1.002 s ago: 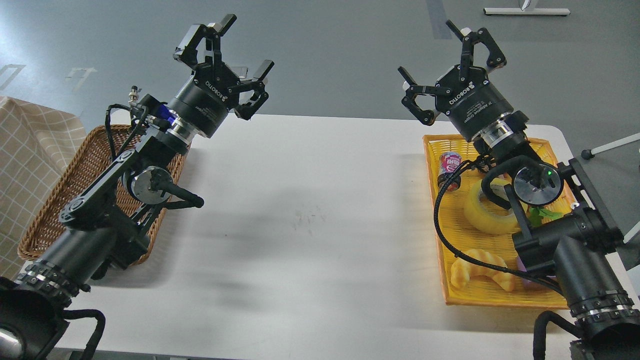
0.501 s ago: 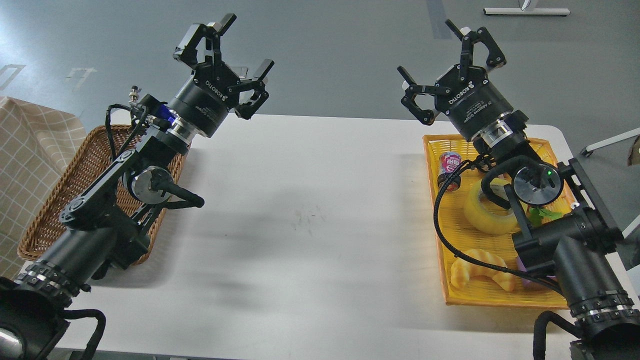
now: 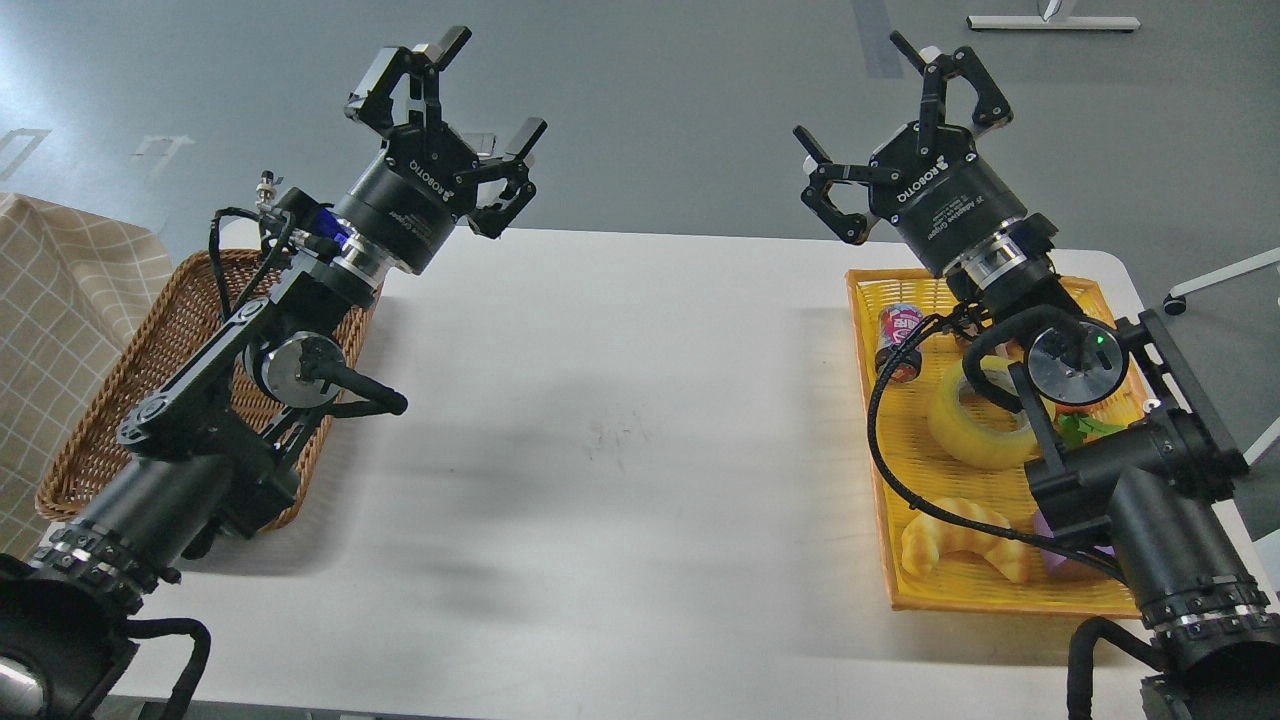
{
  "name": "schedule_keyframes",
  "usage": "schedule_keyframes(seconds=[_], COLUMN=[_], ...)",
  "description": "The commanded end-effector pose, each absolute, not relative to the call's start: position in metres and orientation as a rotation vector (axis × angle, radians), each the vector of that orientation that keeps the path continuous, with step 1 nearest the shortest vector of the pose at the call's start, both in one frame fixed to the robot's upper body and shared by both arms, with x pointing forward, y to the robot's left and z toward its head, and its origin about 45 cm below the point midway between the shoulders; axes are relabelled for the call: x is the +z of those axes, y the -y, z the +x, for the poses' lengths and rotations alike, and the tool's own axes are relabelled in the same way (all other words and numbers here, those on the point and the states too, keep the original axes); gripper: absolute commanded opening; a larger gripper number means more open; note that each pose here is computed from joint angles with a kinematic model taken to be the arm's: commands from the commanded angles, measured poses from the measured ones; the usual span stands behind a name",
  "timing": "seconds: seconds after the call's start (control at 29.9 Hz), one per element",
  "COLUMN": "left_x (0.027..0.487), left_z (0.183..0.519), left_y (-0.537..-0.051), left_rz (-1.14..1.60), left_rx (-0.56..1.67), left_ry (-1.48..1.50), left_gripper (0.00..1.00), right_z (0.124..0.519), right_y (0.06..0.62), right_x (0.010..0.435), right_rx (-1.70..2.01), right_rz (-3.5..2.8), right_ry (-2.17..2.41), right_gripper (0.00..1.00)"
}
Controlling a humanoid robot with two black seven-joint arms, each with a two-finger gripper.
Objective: Place and transfer tape with both arms
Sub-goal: 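Move the right gripper over the yellow tray toward the tape roll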
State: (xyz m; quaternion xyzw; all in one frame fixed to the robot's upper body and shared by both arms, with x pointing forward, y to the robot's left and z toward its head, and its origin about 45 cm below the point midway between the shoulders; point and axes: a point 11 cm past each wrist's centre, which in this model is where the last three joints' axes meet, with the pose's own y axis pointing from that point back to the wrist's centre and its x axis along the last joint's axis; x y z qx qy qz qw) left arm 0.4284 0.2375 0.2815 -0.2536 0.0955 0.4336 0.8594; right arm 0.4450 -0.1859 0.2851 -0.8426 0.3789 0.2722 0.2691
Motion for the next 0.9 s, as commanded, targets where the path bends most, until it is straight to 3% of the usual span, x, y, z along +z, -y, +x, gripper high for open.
schedule_keyframes(seconds=[0.0,0.87], left_x=[0.281,0.281], left_z=[0.428,0.428], left_y=[-0.238,-0.236], left_rz=[-0.532,-0.532], left_rx=[0.911,0.907], left_ry=[-0.201,-0.204], left_gripper=[0.98,0.98], right_z=[0.445,0.437], right_y=[0.189,0.211], right_x=[0.285,0.289], right_rx=[0.729,0.616], right_rz=[-2.274,-2.443], right_ry=[-1.028,-1.089], right_gripper=[1.00,1.00])
